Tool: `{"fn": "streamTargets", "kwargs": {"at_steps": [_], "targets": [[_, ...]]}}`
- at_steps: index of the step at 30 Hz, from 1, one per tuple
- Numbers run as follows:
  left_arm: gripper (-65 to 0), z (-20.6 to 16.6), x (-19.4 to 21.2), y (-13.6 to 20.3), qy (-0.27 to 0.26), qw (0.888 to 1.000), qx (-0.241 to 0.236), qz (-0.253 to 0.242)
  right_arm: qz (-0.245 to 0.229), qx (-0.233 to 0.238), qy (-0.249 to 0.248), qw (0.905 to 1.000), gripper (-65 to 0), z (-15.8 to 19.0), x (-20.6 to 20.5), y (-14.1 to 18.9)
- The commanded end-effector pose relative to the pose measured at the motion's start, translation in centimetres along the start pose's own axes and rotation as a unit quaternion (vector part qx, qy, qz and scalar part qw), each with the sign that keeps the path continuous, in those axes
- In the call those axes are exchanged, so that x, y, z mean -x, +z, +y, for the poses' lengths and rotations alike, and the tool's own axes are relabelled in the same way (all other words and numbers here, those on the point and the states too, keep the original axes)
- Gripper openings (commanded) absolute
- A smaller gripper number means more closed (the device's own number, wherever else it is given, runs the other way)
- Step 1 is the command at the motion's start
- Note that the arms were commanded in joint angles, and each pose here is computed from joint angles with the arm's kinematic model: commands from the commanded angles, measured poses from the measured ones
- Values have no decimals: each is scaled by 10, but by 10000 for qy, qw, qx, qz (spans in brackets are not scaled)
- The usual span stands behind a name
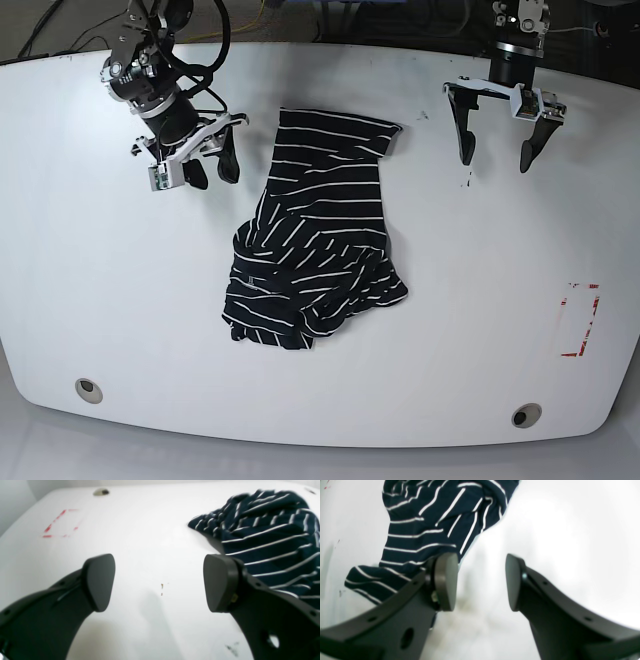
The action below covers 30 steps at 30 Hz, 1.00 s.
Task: Layout the t-shirt on the table in an organized manner, then fold the t-shirt properly
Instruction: 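Lower both grippers toward the striped t-shirt, right gripper to its collar edge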
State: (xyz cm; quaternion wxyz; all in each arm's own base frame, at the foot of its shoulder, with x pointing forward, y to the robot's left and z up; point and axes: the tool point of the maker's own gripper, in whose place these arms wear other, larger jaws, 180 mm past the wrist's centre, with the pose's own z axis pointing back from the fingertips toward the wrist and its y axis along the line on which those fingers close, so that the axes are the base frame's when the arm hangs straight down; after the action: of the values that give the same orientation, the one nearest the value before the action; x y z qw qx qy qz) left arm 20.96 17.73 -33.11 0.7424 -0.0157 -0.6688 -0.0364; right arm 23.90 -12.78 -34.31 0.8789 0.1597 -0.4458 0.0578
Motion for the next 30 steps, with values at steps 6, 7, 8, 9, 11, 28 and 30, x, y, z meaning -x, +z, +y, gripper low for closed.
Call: {"fn": "streamTargets", "kwargs": {"at_steps": [6,7,8,9,11,28,30], "targets": [[-127,3,-13,-1,25,9996,-99,-251,39,-303,365,9989,-358,25,-2,-9],[-127,3,-13,-1,25,9996,-99,-251,80,-286,420,9987,-358,25,-1,-9],[-127,2,-14,-1,33,9996,-85,-256,125,-280,483,9984,-358,27,1,-10],[-127,2,-14,-1,40,9996,-89,-256,153,-276,528,9981,-358,27,2,-11],[-127,2,-14,-1,40,9996,-89,-256,207,-233,601,9977,-358,26,4,-11],[-127,17,-17,0,-70,9992,-271,-293,573,-263,164,9979,-358,32,37,-19],[-127,20,-17,0,-84,9990,-307,-299,578,-272,140,9979,-358,33,38,-19]]}}
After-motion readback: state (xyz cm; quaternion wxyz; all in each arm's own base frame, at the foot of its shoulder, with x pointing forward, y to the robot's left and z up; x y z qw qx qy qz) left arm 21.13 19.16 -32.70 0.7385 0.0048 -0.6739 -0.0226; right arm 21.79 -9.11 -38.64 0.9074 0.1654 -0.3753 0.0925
